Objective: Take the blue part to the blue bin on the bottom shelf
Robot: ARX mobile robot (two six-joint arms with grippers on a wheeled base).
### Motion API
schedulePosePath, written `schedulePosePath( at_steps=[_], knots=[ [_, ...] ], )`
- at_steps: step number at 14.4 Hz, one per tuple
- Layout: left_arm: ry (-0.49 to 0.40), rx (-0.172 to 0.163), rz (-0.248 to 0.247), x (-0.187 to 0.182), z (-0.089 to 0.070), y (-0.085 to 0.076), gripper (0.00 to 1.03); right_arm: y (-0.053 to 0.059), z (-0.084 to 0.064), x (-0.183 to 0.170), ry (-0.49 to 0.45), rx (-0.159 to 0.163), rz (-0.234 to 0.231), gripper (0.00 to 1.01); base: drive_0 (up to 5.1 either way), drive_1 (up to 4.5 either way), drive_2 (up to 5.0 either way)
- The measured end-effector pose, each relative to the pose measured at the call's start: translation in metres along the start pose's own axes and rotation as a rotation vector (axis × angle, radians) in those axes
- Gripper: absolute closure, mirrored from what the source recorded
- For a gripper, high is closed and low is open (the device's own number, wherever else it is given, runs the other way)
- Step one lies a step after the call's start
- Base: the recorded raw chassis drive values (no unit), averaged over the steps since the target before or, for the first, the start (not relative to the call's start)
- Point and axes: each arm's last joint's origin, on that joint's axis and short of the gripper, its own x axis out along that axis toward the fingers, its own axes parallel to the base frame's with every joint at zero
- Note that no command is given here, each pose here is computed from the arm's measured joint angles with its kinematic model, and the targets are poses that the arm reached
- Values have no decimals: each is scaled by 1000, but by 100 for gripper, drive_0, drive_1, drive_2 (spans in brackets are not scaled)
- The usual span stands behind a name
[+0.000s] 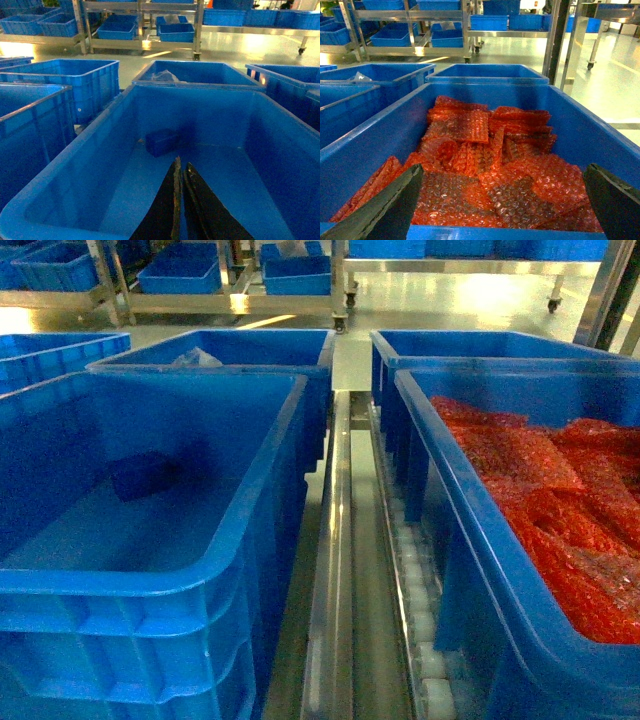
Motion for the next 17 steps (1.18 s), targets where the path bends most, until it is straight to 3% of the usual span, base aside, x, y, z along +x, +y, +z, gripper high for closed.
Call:
schedulePosePath(
  at_steps=[4,6,17],
  knots=[
    [-2,0,-25,-5,-1,-2,101,0,0,0,0,0,0,3,0,0,0],
    [-10,0,-25,-10,-10,-2,101,0,0,0,0,0,0,3,0,0,0],
    [4,0,-23,-47,-11,-1,101,0,0,0,0,0,0,3,0,0,0]
  ],
)
